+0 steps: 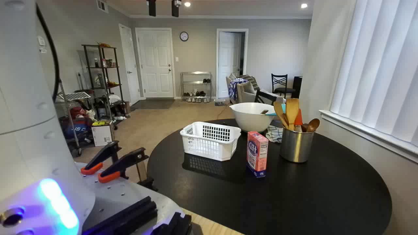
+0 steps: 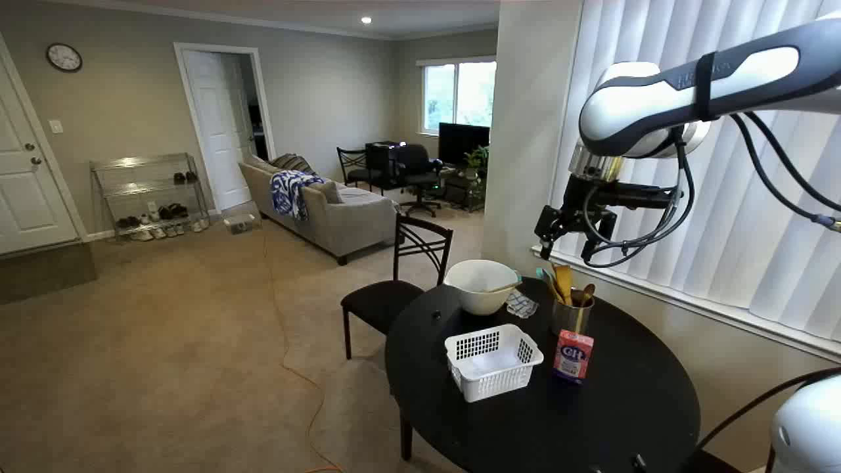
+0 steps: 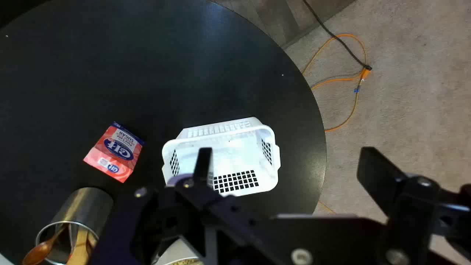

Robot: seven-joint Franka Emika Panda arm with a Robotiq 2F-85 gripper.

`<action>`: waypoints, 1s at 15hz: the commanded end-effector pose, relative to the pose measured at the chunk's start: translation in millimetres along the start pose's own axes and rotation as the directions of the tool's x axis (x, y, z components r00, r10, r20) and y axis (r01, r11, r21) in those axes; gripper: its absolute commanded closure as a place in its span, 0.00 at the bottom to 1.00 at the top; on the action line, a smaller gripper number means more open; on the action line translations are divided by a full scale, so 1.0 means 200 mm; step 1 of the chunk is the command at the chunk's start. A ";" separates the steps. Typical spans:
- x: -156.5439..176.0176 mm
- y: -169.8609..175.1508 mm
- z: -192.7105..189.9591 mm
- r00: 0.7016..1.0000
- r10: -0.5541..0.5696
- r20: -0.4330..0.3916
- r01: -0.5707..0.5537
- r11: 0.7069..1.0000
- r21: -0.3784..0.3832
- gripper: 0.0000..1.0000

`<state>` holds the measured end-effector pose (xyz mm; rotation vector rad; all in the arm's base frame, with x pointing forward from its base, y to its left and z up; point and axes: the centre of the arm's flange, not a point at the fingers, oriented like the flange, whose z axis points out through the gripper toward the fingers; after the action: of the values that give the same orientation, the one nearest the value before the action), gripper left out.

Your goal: Put the box in the basket.

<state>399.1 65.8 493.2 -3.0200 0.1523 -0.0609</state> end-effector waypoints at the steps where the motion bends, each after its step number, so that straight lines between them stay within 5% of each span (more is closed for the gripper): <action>1: 0.00 0.00 0.00 1.000 0.000 0.000 0.000 1.000 0.000 0.00; 10: 0.00 0.00 0.00 1.000 0.000 0.000 0.000 1.000 0.000 0.00; 15: 0.21 0.06 0.13 0.994 -0.043 -0.105 0.043 0.999 -0.008 0.00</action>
<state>409.0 63.4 491.4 -3.0211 0.1500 -0.1351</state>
